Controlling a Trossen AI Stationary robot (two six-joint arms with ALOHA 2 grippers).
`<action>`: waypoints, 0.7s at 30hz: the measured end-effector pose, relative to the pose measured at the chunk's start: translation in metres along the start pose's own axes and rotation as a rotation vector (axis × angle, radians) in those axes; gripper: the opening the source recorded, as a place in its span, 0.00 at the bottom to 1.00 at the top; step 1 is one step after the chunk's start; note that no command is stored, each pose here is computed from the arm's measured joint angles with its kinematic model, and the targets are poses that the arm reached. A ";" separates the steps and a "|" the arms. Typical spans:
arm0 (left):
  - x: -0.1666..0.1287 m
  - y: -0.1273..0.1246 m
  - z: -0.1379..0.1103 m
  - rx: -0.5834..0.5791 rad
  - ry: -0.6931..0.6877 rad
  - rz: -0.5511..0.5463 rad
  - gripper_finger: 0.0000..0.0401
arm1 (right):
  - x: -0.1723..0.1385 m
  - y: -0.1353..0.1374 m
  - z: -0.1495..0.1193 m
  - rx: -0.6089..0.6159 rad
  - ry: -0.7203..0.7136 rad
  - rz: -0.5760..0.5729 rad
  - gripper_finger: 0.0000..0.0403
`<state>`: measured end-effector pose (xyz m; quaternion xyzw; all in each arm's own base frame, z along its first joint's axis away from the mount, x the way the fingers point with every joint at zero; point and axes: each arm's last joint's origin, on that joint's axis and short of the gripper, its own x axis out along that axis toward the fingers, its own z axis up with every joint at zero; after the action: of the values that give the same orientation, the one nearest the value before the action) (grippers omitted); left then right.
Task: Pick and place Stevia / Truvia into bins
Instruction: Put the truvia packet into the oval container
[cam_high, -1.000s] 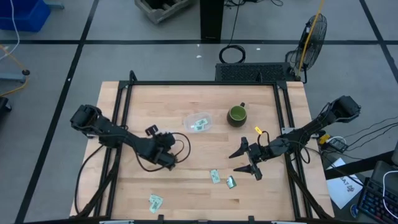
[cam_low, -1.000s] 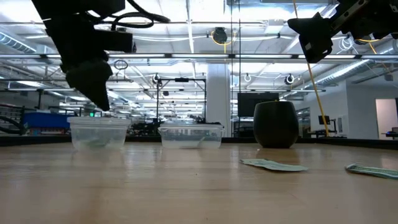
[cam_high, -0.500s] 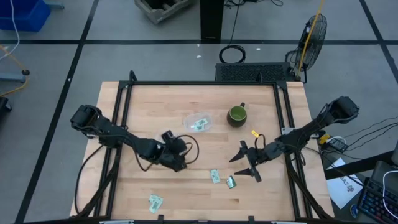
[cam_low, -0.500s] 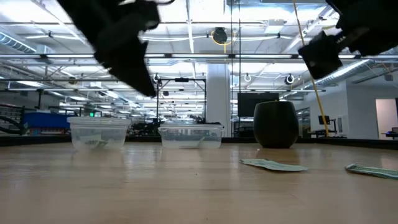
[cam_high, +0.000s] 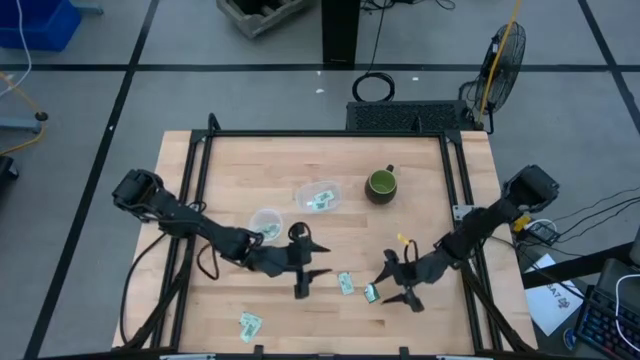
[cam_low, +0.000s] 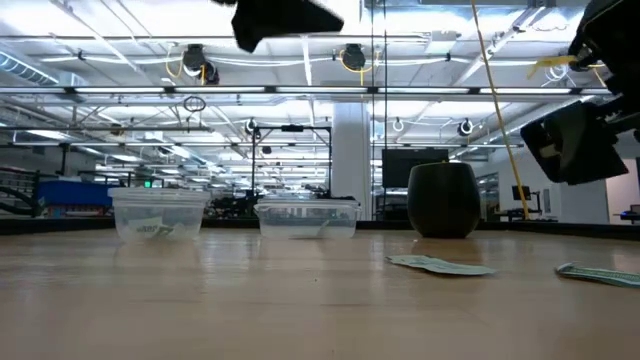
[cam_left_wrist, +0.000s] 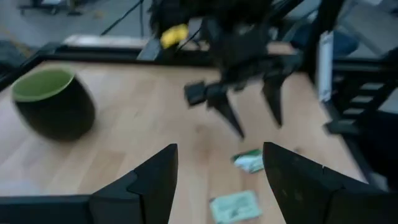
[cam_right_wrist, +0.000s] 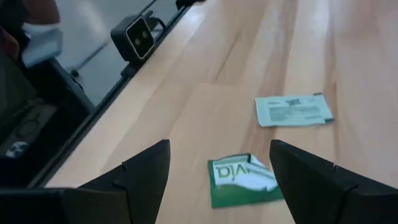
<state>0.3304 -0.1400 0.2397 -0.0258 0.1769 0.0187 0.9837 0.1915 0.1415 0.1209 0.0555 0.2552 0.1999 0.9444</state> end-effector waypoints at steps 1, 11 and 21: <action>0.000 -0.001 0.001 0.000 -0.011 -0.017 0.60 | 0.004 0.002 0.001 -0.021 0.006 -0.006 0.66; -0.006 -0.014 0.010 0.031 -0.112 -0.076 0.60 | 0.034 0.004 0.000 -0.087 0.172 -0.105 0.66; -0.020 -0.040 0.015 0.154 -0.224 -0.206 0.60 | 0.038 0.002 -0.009 -0.080 0.228 -0.127 0.66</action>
<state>0.3186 -0.1802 0.2625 0.0340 0.0636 -0.0931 0.9930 0.2165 0.1583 0.0963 -0.0218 0.3554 0.1547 0.9216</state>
